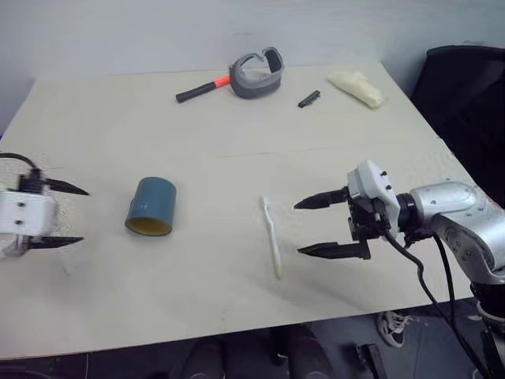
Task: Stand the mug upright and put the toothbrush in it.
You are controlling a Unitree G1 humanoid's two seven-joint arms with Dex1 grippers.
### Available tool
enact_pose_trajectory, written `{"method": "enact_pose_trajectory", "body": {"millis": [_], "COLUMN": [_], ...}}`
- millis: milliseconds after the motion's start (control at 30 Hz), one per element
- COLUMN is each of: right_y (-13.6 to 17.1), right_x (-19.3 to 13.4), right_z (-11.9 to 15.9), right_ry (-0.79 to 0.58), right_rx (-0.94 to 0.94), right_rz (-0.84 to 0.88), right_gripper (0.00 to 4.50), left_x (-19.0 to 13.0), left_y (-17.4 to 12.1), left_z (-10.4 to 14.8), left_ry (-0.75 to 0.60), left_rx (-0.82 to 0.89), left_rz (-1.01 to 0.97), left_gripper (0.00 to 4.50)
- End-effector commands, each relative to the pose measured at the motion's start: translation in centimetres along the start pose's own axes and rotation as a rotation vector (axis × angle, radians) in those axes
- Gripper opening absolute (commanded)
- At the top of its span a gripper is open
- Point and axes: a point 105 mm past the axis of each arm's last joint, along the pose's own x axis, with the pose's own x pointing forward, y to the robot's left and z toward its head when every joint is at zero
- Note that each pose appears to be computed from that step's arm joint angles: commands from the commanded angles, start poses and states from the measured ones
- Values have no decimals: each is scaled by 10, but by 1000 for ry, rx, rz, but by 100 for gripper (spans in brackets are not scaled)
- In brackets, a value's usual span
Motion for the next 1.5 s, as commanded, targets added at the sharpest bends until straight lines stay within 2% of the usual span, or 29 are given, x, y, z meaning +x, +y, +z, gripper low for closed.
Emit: {"method": "enact_pose_trajectory", "body": {"millis": [33, 133, 333, 700, 800, 967, 1267, 1400, 1500], "right_y": [3, 9, 16, 26, 29, 36, 30, 29, 27], "right_x": [-5, -6, -17, -22, -23, -23, -22, -21, -20], "right_z": [12, 9, 9, 8, 10, 11, 12, 11, 11], "right_ry": [-35, -26, -39, -43, -41, -22, -28, -31, -37], "right_rx": [-22, -16, 16, 42, 43, 33, 28, 29, 33], "right_rz": [-34, -61, -180, -268, -261, -212, -210, -204, -200], "right_gripper": [450, 450, 450, 450, 450, 450, 450, 450, 450], "left_x": [17, 33, 59, 95, 99, 100, 99, 102, 96], "left_y": [3, 17, 24, 26, 23, 23, 25, 48, 65], "left_z": [-5, -4, 2, 22, 24, 24, 26, 42, 63], "left_ry": [46, 62, 44, -57, -68, -66, -94, -222, -401], "left_rx": [191, 307, 436, 524, 531, 530, 486, 279, 95], "left_rz": [-120, -166, -268, -296, -317, -316, -271, -132, -77], "left_gripper": [446, 446, 446, 446, 390, 248, 3, 3, 3]}}
